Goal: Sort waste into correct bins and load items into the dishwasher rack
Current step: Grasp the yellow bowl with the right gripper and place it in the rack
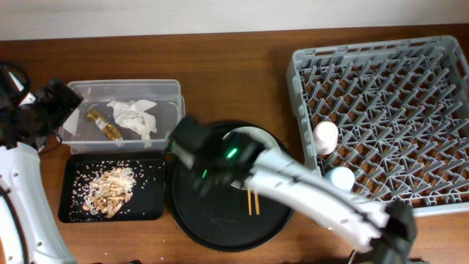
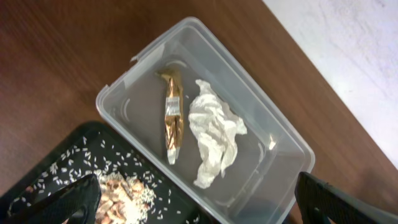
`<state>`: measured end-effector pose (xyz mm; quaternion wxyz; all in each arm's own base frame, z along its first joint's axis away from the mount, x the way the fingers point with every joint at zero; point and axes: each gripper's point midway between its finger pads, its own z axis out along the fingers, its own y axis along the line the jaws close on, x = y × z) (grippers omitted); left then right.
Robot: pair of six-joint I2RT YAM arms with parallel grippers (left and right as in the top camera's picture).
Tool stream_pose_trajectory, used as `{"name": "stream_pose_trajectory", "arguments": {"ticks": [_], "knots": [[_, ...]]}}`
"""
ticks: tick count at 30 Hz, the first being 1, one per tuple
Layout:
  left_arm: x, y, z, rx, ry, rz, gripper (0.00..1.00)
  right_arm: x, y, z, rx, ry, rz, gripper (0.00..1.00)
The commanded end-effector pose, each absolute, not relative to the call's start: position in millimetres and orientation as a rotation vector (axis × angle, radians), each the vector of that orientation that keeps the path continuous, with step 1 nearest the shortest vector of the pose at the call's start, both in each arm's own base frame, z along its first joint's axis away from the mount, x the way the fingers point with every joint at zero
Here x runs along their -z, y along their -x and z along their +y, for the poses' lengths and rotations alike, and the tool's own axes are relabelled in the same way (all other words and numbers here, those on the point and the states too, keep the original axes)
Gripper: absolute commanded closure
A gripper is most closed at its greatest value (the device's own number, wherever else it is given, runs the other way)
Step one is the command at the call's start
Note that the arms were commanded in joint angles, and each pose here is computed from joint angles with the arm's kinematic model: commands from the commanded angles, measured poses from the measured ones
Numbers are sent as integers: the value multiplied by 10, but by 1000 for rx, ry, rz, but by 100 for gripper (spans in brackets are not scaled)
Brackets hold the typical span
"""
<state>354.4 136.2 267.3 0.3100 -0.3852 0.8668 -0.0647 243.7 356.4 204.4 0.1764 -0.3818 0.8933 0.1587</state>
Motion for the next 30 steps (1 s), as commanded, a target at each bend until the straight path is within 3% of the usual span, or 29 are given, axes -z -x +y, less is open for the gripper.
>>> {"name": "stream_pose_trajectory", "arguments": {"ticks": [1, 4, 6, 13, 22, 24, 26, 29, 30], "knots": [[-2802, -3540, 1373, 169, 997, 2258, 1, -2873, -3223, 2987, -640, 959, 2342, 96], [-2802, -3540, 1373, 169, 997, 2258, 1, -3248, -4374, 1220, -1194, 729, 1904, 96], [-2802, -3540, 1373, 169, 997, 2258, 1, -3114, -4606, 788, -1283, 647, 1821, 96], [-2802, -3540, 1373, 169, 997, 2258, 1, -2159, -5055, 354, -1531, 486, 1764, 96], [-2802, -3540, 1373, 169, 997, 2258, 1, -1649, -5045, -243, -1418, 163, 2040, 96], [-2802, -3540, 1373, 169, 997, 2258, 1, -1617, -5016, -361, -1409, 113, 2061, 80], [-2802, -3540, 1373, 169, 997, 2258, 1, -1621, -4997, -513, -1428, 24, 2068, 72], [-2802, -3540, 1373, 169, 997, 2258, 1, -1660, -4951, -880, -1446, -153, 2064, 43], [-2802, -3540, 1373, 169, 997, 2258, 1, -1648, -4948, -938, -1434, -184, 2076, 39]]}}
